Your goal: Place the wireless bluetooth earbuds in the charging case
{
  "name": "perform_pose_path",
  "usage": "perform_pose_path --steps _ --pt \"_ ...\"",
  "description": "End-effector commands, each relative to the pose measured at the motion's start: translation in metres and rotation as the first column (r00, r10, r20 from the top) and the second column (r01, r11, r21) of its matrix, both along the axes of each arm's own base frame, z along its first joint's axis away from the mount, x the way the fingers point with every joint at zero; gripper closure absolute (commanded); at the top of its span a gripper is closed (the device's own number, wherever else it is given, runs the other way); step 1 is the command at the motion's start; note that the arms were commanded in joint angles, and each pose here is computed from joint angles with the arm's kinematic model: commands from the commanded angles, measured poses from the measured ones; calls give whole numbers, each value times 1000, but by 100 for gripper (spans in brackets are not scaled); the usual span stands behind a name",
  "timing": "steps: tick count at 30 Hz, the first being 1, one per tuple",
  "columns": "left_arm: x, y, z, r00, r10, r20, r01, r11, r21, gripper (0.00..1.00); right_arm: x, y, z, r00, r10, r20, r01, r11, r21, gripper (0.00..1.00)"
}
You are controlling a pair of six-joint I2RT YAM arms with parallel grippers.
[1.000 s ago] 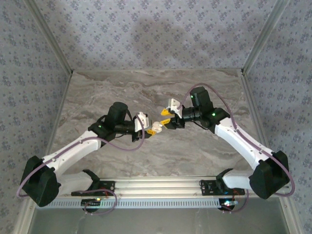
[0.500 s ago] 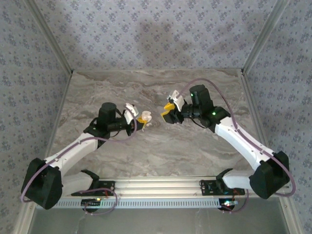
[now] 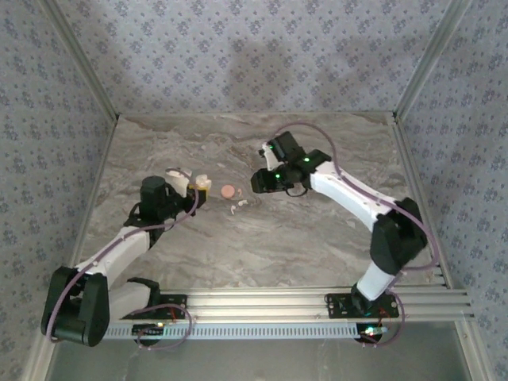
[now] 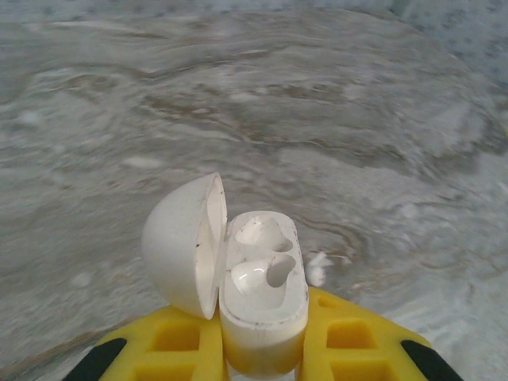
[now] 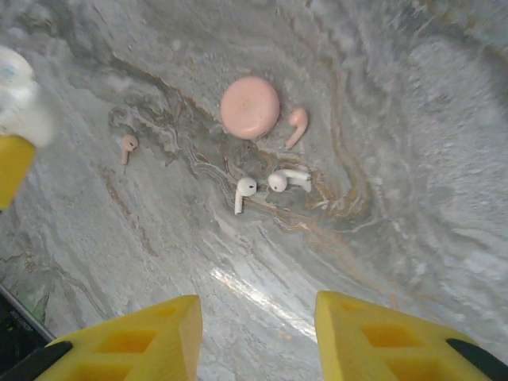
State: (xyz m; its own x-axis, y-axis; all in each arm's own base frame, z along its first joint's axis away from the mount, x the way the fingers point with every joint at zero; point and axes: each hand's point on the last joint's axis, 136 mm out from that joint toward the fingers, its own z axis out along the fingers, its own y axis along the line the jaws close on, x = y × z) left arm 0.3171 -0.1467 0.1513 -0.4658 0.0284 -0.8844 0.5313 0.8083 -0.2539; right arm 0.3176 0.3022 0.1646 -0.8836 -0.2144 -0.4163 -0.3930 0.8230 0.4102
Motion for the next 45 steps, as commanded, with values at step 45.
perform_pose_path --steps 45 --pt "1 40 24 977 202 72 -198 979 -57 86 3 83 -128 943 9 -331 -85 973 -216 66"
